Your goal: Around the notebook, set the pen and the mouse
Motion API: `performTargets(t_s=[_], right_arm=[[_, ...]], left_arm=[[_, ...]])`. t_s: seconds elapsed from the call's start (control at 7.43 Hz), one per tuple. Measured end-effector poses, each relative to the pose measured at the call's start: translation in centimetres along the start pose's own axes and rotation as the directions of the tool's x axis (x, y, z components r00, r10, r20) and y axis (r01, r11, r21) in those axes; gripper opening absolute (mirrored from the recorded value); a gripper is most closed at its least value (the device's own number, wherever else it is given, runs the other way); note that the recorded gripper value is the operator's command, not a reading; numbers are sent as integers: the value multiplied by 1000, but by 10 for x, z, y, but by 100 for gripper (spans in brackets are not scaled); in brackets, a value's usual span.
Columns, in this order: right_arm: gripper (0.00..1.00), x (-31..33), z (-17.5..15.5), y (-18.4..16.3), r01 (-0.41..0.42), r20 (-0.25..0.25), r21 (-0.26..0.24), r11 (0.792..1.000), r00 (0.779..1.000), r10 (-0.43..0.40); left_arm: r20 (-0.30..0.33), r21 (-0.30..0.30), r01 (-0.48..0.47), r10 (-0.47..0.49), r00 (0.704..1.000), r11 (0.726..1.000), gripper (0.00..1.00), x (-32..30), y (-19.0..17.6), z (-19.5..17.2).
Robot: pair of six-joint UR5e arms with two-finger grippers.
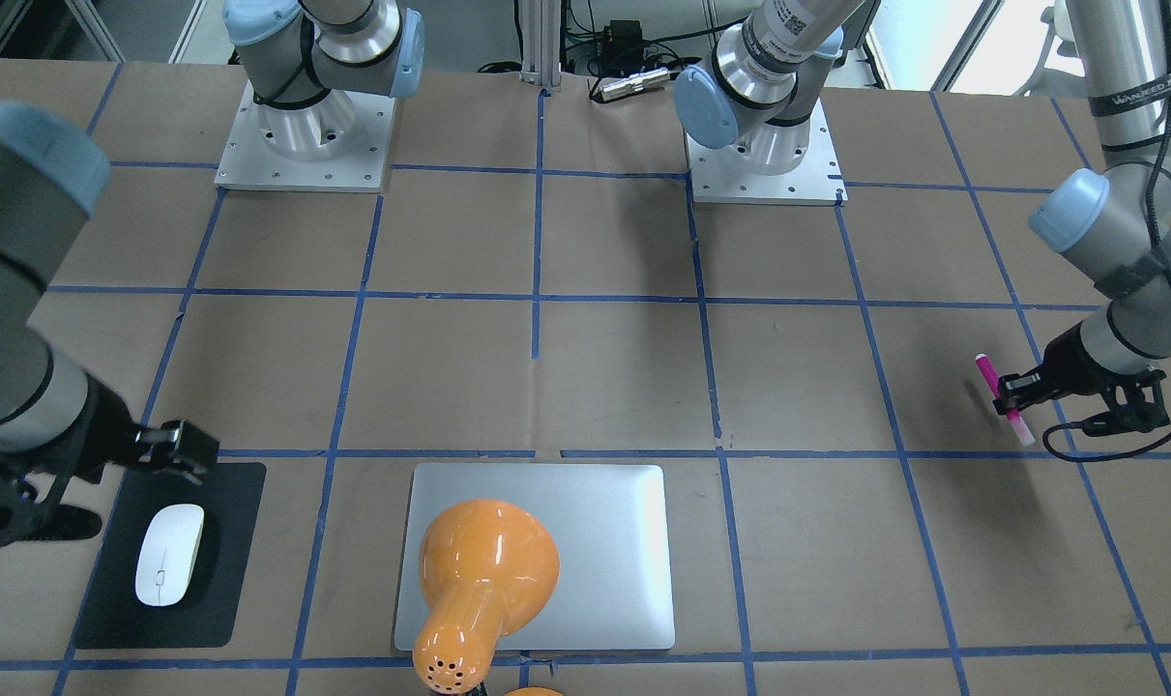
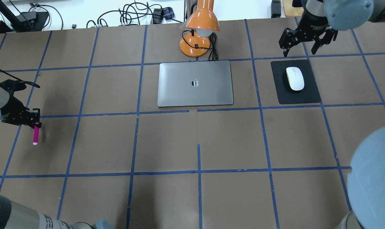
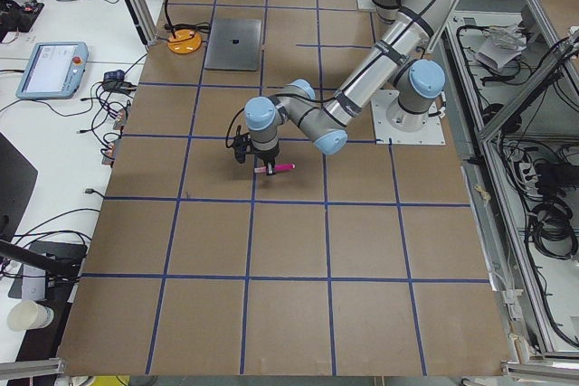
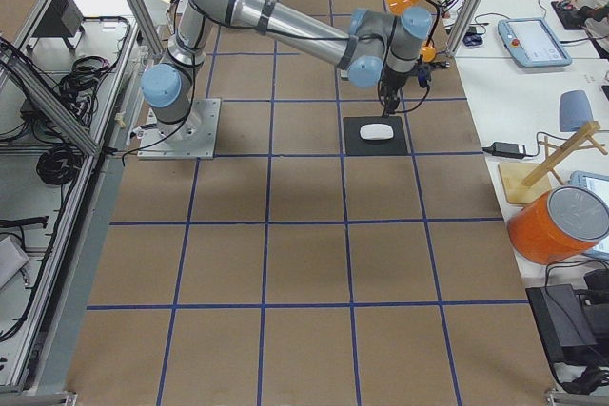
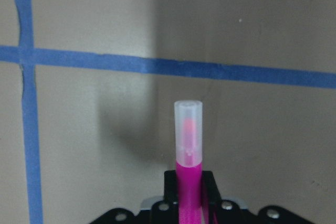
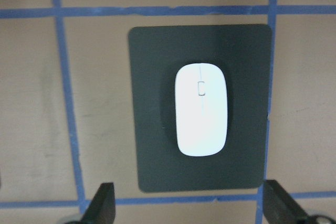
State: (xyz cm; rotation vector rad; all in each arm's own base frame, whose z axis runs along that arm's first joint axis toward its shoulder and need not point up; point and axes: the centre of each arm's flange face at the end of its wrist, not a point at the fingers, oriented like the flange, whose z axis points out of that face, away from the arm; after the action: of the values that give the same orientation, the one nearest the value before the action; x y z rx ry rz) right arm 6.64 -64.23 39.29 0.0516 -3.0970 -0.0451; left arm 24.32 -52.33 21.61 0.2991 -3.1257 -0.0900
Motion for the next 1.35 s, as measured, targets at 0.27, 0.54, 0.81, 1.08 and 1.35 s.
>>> performTargets(t_s=[0.27,0.54,0.81,1.08,1.35], right_arm=[[100,-60,-69,72,21,-1,45,999,1000,-21],[100,-66,-71,118,19,3,63,998,1000,-20],[100,-57,-78,113,5,7,107,994,1000,-6],[100,-55,-76,100,1,30,102,995,1000,-5],[100,-56,-83,103,2,32,95,995,999,-5]], left_arm=[[1,14,103,-103,995,995,0,32,-21,-41],[-5,24,216,-216,976,976,0,87,-27,-58],[-9,23,355,-355,935,934,0,165,-25,-66],[-34,10,513,-512,858,858,0,248,-14,-65],[-43,-5,636,-636,771,772,0,322,4,-55]])
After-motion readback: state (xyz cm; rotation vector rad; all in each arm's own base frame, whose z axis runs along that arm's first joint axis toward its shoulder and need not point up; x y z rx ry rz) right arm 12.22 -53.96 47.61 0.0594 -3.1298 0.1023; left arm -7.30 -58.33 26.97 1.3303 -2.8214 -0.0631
